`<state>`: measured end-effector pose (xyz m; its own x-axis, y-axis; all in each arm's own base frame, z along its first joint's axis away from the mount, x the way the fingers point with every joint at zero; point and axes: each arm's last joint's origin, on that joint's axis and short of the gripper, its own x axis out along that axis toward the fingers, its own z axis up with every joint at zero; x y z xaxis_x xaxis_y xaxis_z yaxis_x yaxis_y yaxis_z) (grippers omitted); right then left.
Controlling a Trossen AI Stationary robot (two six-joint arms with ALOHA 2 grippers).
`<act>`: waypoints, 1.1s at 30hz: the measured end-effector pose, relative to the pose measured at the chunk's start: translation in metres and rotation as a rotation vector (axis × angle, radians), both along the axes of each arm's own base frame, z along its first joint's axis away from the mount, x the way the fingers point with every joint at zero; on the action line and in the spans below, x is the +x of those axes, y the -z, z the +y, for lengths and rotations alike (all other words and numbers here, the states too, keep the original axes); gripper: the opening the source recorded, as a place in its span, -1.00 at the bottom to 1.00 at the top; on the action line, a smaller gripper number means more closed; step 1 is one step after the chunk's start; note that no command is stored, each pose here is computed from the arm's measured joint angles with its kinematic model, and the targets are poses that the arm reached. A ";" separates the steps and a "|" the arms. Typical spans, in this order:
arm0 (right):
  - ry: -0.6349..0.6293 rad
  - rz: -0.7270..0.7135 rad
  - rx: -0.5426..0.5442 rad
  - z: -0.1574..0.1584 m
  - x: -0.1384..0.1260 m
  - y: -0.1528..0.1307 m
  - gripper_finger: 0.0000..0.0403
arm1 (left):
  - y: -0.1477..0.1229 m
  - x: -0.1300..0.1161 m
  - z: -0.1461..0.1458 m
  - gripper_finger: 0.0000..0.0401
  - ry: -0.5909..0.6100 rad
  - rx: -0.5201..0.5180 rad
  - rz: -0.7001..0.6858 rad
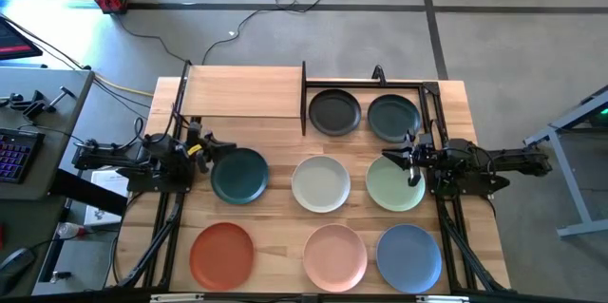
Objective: Place and stack plates onto a shelf
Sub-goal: Put the top dark blue plate on the shelf
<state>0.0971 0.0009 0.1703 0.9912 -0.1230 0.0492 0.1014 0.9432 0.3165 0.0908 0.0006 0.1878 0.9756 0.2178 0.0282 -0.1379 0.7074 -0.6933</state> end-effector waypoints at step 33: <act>0.147 -0.170 0.050 -0.004 -0.003 -0.016 -0.88 | -0.003 -0.004 0.009 -1.00 -0.336 0.000 -0.029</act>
